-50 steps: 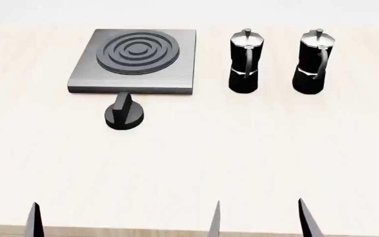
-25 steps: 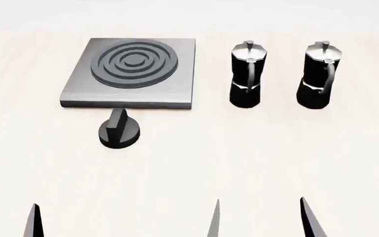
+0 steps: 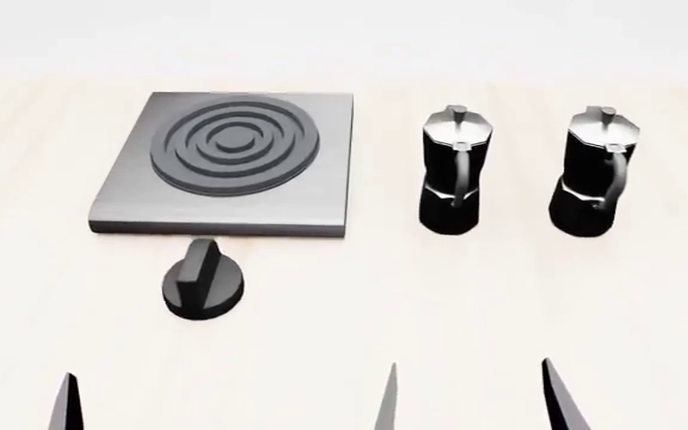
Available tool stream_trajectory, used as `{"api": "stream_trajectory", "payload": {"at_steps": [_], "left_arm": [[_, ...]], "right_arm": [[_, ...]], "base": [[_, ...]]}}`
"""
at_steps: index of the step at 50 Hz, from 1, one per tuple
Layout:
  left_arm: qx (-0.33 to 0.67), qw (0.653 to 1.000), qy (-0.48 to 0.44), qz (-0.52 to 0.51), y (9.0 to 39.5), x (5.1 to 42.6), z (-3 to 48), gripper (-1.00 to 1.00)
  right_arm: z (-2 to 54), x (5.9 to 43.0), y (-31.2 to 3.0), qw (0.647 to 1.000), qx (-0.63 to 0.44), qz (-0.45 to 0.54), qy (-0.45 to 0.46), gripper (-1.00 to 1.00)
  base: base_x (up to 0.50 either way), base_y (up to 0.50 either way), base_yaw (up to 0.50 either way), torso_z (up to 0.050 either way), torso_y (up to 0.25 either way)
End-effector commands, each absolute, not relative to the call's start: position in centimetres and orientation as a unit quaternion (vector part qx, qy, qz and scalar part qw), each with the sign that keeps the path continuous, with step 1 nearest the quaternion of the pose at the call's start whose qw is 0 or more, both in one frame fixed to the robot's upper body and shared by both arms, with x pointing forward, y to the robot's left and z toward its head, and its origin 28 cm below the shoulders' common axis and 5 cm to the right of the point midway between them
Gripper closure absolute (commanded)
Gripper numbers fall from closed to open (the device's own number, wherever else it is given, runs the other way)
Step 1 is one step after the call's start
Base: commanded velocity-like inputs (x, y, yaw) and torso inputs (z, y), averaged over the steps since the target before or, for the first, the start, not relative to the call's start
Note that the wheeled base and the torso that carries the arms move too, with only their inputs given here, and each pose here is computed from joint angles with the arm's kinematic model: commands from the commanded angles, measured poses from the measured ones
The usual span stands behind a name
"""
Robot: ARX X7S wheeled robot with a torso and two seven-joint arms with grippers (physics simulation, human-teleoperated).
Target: Put both moka pots on the stove.
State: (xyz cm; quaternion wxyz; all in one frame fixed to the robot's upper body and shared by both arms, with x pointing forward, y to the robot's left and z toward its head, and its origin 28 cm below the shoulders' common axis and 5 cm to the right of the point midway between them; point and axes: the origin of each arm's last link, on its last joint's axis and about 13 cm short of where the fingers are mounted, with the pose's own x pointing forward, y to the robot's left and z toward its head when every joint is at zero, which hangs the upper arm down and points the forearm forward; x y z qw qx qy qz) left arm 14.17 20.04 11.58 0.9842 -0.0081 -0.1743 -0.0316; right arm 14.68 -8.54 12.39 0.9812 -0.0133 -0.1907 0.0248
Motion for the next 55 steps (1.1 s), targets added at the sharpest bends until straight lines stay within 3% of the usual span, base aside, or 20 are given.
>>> {"api": "stream_trajectory", "payload": {"at_steps": [1,55], "left_arm": [[-0.008,0.984,-0.173,-0.032,19.99,14.24,11.54,-1.0],[-0.005,0.985,-0.17,-0.039,19.91,14.26,11.29,-1.0]], "right_arm": [[12.34,14.71,-8.48,0.981,-0.014,0.026,-0.19,-1.0],[12.11,14.89,-8.52,0.981,-0.018,0.022,-0.19,-1.0]], "base": [[0.24,0.0,0.0,0.0,0.0],[0.24,0.0,0.0,0.0,0.0]]}}
